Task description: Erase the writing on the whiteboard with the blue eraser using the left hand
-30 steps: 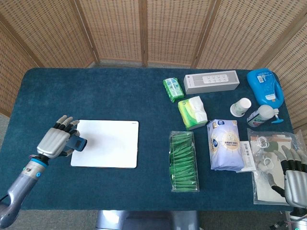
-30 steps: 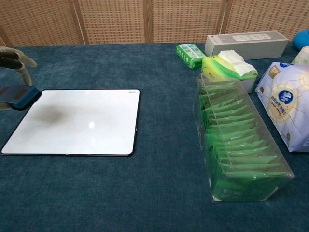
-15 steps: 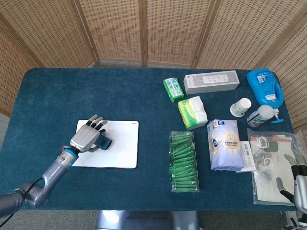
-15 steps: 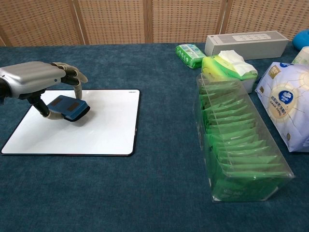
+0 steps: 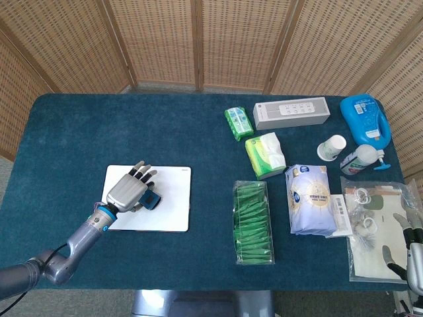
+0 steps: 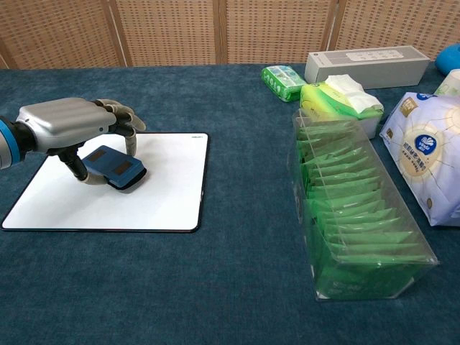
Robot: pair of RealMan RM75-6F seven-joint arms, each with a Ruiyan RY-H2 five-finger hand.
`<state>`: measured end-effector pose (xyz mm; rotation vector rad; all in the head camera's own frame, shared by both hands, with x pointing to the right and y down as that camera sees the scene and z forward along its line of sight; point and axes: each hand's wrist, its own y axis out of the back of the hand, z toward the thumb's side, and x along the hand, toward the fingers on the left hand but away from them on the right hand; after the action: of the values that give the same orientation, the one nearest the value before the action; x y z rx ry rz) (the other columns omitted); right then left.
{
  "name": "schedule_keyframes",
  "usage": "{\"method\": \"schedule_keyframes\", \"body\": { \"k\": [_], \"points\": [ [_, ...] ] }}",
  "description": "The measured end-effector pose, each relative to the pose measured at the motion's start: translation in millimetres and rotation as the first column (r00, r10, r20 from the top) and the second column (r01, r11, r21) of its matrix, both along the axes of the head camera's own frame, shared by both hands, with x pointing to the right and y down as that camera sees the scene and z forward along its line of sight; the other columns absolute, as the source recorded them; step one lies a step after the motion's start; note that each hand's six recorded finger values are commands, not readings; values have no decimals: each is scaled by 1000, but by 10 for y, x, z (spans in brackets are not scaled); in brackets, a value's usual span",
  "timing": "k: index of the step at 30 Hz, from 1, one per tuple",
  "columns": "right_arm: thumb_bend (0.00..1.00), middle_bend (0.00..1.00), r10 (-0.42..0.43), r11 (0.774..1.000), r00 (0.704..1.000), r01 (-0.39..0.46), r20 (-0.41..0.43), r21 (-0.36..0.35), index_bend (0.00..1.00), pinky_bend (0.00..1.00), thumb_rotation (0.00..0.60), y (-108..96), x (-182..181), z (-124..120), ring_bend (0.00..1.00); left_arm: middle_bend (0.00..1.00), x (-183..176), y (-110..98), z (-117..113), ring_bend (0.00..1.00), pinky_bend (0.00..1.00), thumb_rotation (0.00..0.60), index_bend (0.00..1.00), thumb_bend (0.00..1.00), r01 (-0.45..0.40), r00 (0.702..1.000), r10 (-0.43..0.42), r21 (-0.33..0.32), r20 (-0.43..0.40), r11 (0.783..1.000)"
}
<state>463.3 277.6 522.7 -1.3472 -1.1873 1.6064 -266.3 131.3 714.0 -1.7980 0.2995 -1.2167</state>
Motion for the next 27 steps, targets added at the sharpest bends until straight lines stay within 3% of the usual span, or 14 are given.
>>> {"method": "schedule_keyframes", "body": {
  "k": [27],
  "points": [
    [352,108,16,1000,1000,-16,-1,10,170,56,600,42,71,-36,0,151,190,213,-1,0,0,600,693,307,-92,996,92,-25,8,995]
  ]
}}
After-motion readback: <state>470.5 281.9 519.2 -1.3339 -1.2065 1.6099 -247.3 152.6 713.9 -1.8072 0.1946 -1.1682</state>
